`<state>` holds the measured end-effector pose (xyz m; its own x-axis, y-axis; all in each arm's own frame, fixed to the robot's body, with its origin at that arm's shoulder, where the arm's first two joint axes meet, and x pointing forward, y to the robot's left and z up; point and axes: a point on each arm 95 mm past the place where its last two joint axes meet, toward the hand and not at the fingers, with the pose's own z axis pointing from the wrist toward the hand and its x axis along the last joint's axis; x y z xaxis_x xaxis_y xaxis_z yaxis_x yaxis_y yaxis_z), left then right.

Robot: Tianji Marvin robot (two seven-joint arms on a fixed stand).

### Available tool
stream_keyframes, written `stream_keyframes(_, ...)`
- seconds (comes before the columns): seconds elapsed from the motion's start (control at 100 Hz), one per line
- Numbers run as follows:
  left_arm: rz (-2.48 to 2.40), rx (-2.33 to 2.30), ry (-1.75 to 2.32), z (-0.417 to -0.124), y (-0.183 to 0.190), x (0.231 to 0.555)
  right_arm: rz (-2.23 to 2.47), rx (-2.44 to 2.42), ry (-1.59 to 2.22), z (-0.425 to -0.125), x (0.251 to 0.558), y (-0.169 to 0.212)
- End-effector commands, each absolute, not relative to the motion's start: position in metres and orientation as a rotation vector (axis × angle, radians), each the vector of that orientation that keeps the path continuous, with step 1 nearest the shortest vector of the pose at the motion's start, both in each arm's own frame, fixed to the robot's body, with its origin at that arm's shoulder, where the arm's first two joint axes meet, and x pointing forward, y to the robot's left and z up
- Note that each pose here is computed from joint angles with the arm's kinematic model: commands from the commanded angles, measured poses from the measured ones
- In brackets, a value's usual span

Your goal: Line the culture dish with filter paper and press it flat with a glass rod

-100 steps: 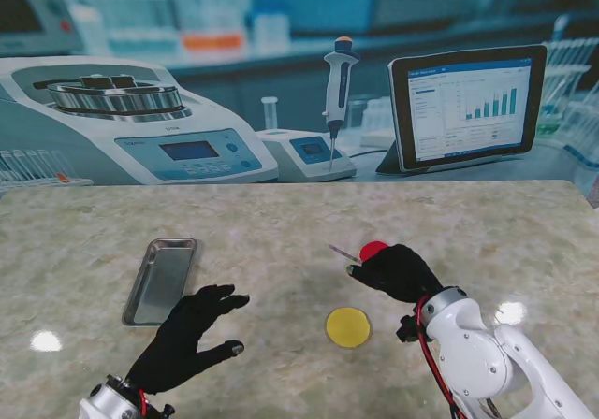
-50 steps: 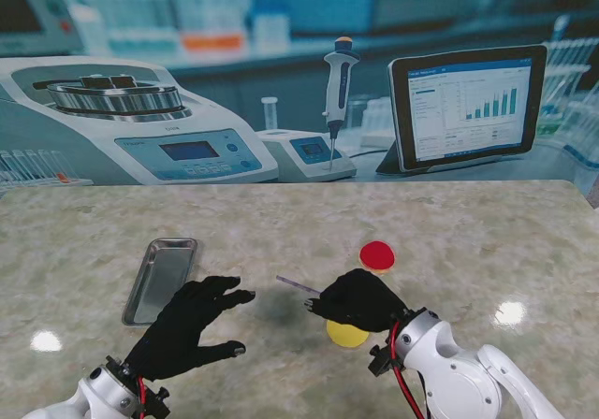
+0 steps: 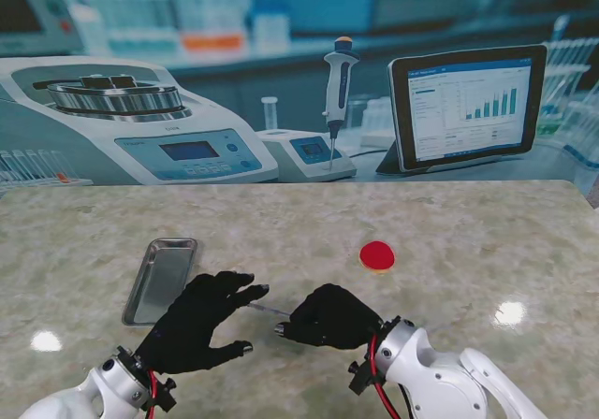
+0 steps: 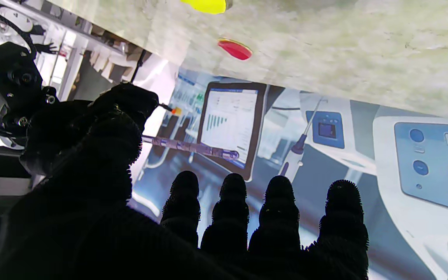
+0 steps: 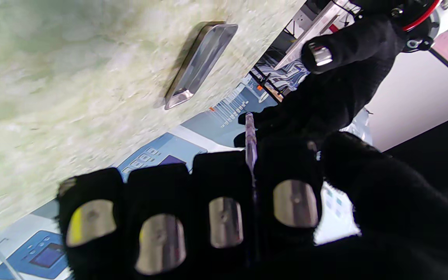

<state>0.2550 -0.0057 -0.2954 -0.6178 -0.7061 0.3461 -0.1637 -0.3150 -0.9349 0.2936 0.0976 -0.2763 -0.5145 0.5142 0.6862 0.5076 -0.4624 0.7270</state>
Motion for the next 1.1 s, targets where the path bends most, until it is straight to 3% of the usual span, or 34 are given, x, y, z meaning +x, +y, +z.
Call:
stream_keyframes(0.0,-2.008,-1.100,1.553,-0.295,-0.009,0.254,2.214,1.545,1.642,-0.276,0.292,0.103)
stream_keyframes(1.09,-2.031,-1.178,1.474,-0.302,-0.021,0.264,2.303,1.562,1.724,-0.284,0.293,0.128)
